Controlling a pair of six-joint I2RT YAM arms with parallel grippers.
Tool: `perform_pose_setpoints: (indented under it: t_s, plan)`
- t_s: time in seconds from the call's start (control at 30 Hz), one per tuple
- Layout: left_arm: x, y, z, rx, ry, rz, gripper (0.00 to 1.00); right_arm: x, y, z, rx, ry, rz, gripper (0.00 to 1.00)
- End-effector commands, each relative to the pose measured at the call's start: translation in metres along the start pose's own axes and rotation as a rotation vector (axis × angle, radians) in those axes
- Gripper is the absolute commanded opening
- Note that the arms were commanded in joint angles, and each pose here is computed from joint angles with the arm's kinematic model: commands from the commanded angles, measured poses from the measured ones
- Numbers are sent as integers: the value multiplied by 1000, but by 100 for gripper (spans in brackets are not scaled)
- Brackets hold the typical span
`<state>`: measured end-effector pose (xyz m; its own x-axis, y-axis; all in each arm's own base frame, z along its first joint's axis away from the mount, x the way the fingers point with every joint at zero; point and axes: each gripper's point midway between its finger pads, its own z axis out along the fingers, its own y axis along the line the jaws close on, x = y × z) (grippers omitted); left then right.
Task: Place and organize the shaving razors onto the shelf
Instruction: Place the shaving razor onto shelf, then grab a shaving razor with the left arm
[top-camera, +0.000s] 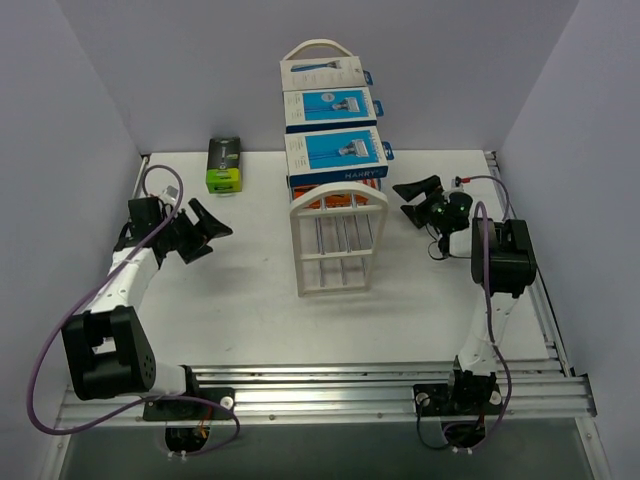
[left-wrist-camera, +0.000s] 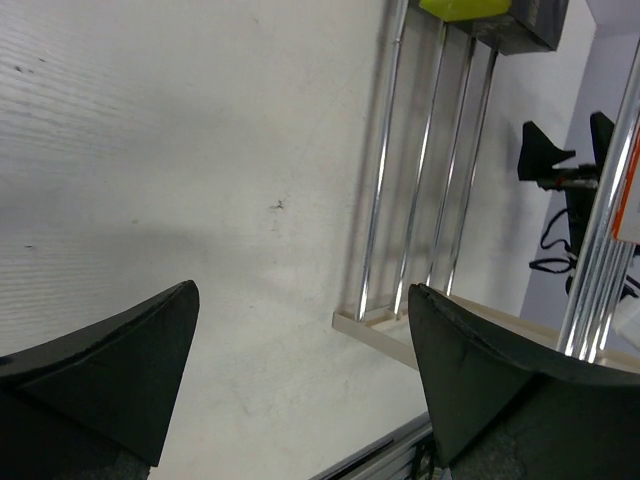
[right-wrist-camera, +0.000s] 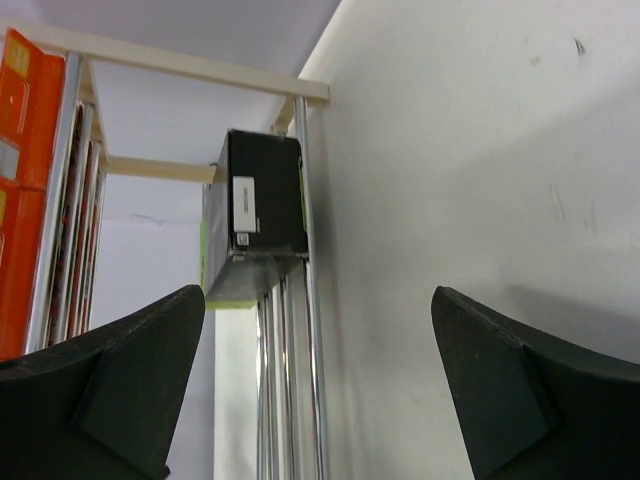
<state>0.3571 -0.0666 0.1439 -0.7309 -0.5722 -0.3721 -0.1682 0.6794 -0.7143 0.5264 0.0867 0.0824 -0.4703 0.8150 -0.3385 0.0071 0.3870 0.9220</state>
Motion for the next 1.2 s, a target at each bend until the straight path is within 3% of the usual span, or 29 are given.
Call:
perform_pose_setpoints:
  t_s: [0.0, 0.1, 0.23, 0.37, 0.5, 0.63, 1.0, 1.17]
  plan:
    - [-32, -1, -10, -78, -92, 63, 94, 2, 26, -19, -86, 7, -73, 92]
    - [-47, 6, -11, -135, -126, 24, 94, 4, 18, -30, -82, 6, -73, 92]
    - [-66, 16, 7, -115, -135, -133, 94, 11, -1, -48, -89, -2, -18, 95]
    - [-94, 5, 31, -5, -169, -210, 97, 20, -22, -64, -130, -1, 86, 100]
    - [-110, 14, 65, 24, -168, -308, 84, 28, -25, -78, -271, 6, 158, 100]
    - [-128, 17, 89, 52, -206, -331, 74, 28, -43, -82, -247, -6, 186, 100]
    - [-162, 17, 155, 41, -205, -345, 71, 22, -32, -85, -271, -9, 179, 100]
    - [-170, 25, 171, 32, -210, -356, 63, 19, -31, -86, -271, -18, 171, 100]
